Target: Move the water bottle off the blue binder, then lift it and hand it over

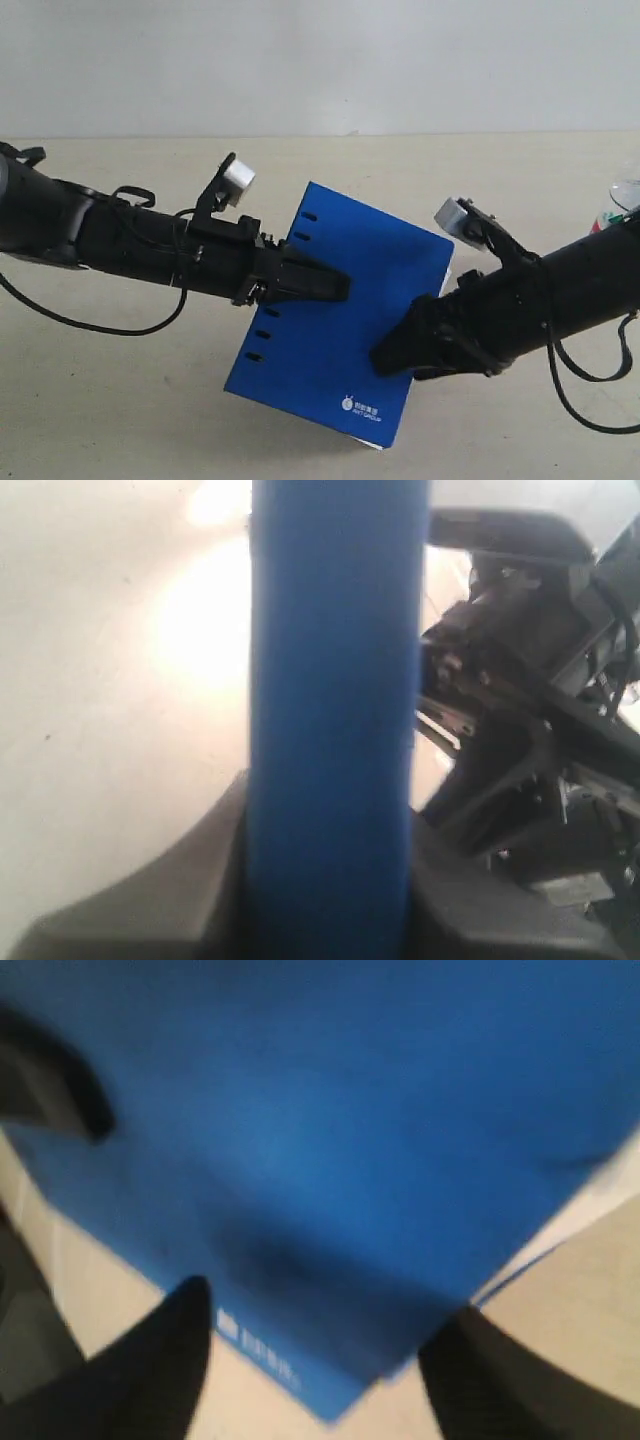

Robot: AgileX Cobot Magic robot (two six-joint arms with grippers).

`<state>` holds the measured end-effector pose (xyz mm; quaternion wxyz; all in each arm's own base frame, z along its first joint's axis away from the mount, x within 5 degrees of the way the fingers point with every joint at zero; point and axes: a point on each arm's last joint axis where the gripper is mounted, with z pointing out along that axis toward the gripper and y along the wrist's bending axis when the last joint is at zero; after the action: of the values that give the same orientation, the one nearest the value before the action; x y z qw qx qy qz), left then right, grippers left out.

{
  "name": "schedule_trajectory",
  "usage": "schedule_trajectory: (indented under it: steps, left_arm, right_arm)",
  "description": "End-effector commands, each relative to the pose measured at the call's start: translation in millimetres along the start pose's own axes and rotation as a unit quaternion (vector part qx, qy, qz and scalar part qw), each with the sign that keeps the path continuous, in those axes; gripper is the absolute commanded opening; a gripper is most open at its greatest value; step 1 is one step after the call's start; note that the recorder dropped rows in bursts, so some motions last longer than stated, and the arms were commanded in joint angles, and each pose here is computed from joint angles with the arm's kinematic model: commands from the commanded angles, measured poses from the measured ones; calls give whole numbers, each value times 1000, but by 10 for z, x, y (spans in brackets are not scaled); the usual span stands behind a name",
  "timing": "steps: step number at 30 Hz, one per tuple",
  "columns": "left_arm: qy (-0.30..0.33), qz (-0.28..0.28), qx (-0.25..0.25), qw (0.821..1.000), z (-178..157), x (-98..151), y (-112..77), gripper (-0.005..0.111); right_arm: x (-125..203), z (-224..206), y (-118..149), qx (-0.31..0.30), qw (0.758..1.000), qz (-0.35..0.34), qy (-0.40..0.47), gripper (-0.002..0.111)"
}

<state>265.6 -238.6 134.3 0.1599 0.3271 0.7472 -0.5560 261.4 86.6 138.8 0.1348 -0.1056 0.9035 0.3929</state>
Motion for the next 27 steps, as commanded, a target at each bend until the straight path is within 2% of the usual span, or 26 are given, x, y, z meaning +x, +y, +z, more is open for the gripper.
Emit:
schedule_trajectory:
  steps: [1,3,5,9,12,15,16,20,23,25,27]
  left_arm:
    - [23,67,8,997,-110,-116,-289,5]
    - [21,74,-31,997,-165,-104,-314,5]
    - [15,90,-90,992,-238,-104,-317,5]
    - [-2,125,-191,974,-422,-132,-383,5]
    - [-17,142,-271,952,-551,-162,-448,5]
    - [-29,164,-370,914,-621,-206,-504,5]
    - [-31,174,-392,903,-606,-217,-551,5]
    - [-28,208,-473,856,-539,-214,-657,5]
    - [-20,250,-534,807,-485,-203,-727,5]
    - [-18,285,-561,777,-469,-215,-777,5]
    - [-15,310,-569,761,-477,-237,-788,5]
  right_arm:
    - [146,-8,-59,30,995,-43,81,65]
    - [206,-45,0,10,992,-58,115,65]
    - [205,-103,90,-7,991,-67,113,65]
    - [199,-284,270,-1,990,-95,101,62]
    - [214,-466,420,25,991,-100,87,44]
    - [265,-677,582,59,989,-112,71,7]
    - [289,-759,640,74,989,-115,61,1]
    - [402,-1080,882,128,977,-171,5,0]
    - [471,-1281,1027,167,963,-207,-53,0]
    - [516,-1392,1094,191,952,-223,-86,0]
    - [572,-1488,1149,214,941,-237,-110,0]
